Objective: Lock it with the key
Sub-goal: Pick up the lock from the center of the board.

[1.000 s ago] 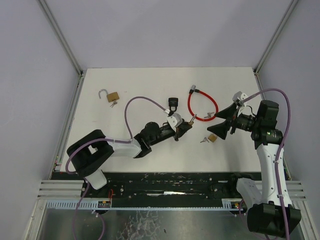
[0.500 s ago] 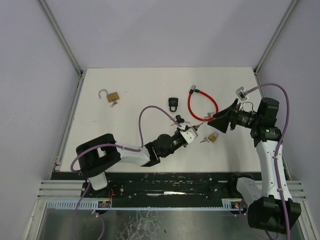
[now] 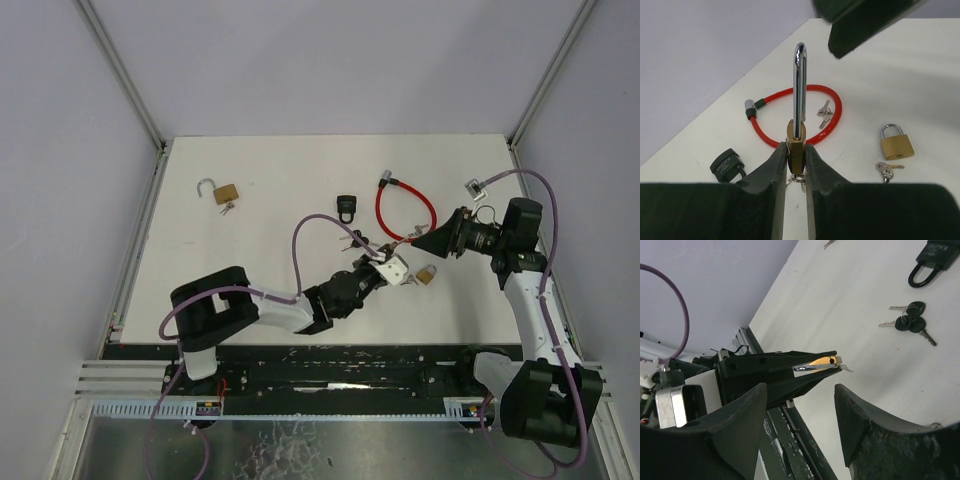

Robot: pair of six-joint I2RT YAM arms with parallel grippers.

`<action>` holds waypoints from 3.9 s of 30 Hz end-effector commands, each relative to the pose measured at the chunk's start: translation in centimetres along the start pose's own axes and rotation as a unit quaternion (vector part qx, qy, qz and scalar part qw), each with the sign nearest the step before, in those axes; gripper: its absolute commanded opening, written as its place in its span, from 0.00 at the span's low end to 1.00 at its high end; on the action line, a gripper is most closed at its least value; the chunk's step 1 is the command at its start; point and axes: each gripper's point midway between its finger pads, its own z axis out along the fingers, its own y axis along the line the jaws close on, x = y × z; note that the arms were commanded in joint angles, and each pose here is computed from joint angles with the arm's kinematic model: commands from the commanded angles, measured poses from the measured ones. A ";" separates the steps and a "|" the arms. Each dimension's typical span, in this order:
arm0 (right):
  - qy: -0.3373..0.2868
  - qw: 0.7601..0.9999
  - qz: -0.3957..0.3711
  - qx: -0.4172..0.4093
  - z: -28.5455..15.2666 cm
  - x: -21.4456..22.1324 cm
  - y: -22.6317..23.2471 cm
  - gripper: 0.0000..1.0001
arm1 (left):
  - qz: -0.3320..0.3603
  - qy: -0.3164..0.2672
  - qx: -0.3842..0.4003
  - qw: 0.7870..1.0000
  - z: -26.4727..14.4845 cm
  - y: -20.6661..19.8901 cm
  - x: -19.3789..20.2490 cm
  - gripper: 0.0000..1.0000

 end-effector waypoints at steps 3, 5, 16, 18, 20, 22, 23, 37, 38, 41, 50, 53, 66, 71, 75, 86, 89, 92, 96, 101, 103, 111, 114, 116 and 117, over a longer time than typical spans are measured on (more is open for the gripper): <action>0.007 1.000 0.025 -0.006 1.8 0.0 -0.5 0.61 | 0.018 -0.019 -0.057 0.998 0.9 1.0 -2.0 0.00; 0.008 1.000 0.030 -0.002 2.1 0.0 -0.9 0.61 | 0.025 -0.017 -0.059 0.998 1.0 0.8 -1.9 0.00; 0.006 1.000 0.026 0.006 2.5 -0.1 -1.0 0.57 | 0.050 -0.009 -0.058 0.997 1.3 0.1 -1.6 0.00; 0.010 1.000 0.028 0.006 2.6 0.1 -1.1 0.55 | 0.051 -0.007 -0.058 0.997 1.3 0.0 -1.6 0.00; 0.011 1.000 0.025 0.006 2.7 0.1 -1.0 0.53 | 0.053 -0.006 -0.057 0.997 1.4 0.0 -1.5 0.00; 0.012 1.000 0.023 0.008 2.7 0.1 -1.1 0.52 | 0.055 -0.004 -0.055 0.997 1.4 -0.2 -1.4 0.00; 0.012 1.000 0.021 0.008 2.7 0.0 -1.0 0.51 | 0.056 -0.002 -0.057 0.997 1.4 -0.1 -1.3 0.00; 0.016 1.000 -0.005 0.012 2.8 0.2 -0.8 0.51 | 0.071 0.022 -0.046 0.996 2.1 -1.1 -0.4 0.00; 0.017 1.000 -0.009 0.016 2.8 0.1 -0.9 0.51 | 0.071 0.022 -0.045 0.996 2.2 -1.2 -0.4 0.00; 0.018 0.999 -0.020 0.027 2.7 0.2 -1.2 0.49 | 0.072 0.027 -0.044 0.996 2.3 -1.3 -0.3 0.00; 0.015 0.996 -0.056 0.062 2.4 -0.1 -1.7 0.38 | 0.075 0.049 -0.050 0.995 2.8 -1.2 0.4 0.00; 0.012 0.995 -0.064 0.074 2.3 -0.2 -2.0 0.32 | 0.065 0.053 -0.050 0.995 2.9 -1.2 0.6 0.00; 0.000 0.992 -0.094 0.079 1.8 -1.0 -1.7 0.00 | 0.047 0.044 -0.017 0.998 2.5 -2.0 0.1 0.14; -0.006 0.992 -0.107 0.063 1.3 -1.6 -1.1 0.00 | 0.014 0.011 0.043 0.999 0.9 -3.0 -1.7 0.62; -0.001 0.989 -0.136 0.059 0.7 -2.0 -0.7 0.00 | 0.004 -0.014 0.105 0.994 -1.1 -3.9 -3.1 0.70; 0.045 0.950 -0.307 0.025 -0.5 -1.1 0.8 0.00 | -0.284 -0.118 0.333 0.892 -5.5 0.7 -6.8 0.69; 0.045 0.934 -0.354 0.002 -0.6 -0.7 1.6 0.00 | -0.326 -0.147 0.336 0.871 -5.7 1.7 -7.1 0.70; 0.045 0.921 -0.387 -0.028 -0.6 -0.3 2.4 0.00 | -0.352 -0.160 0.348 0.854 -5.9 2.2 -7.7 0.70; 0.055 0.903 -0.419 -0.078 -0.8 -0.1 4.2 0.00 | -0.344 -0.174 0.364 0.848 -6.2 2.1 -8.2 0.69; 0.072 0.904 -0.412 -0.091 -1.0 -0.8 5.0 0.00 | -0.311 -0.199 0.351 0.861 -6.3 2.6 -8.8 0.69; 0.069 0.914 -0.388 -0.097 -0.9 -0.8 5.3 0.00 | -0.289 -0.211 0.320 0.877 -6.3 3.0 -8.5 0.69; 0.057 0.933 -0.338 -0.113 -0.7 0.2 5.6 0.00 | -0.153 -0.218 0.297 0.917 -5.1 -0.1 -8.1 0.71; 0.053 0.933 -0.334 -0.122 -0.6 0.5 5.9 0.00 | -0.147 -0.220 0.317 0.911 -4.8 -0.9 -8.1 0.70; 0.053 0.933 -0.333 -0.126 -0.6 0.8 5.9 0.00 | -0.146 -0.213 0.333 0.907 -4.5 -1.4 -8.1 0.69; 0.052 0.933 -0.334 -0.127 -0.6 0.9 5.9 0.00 | -0.149 -0.207 0.341 0.905 -4.3 -1.7 -8.0 0.67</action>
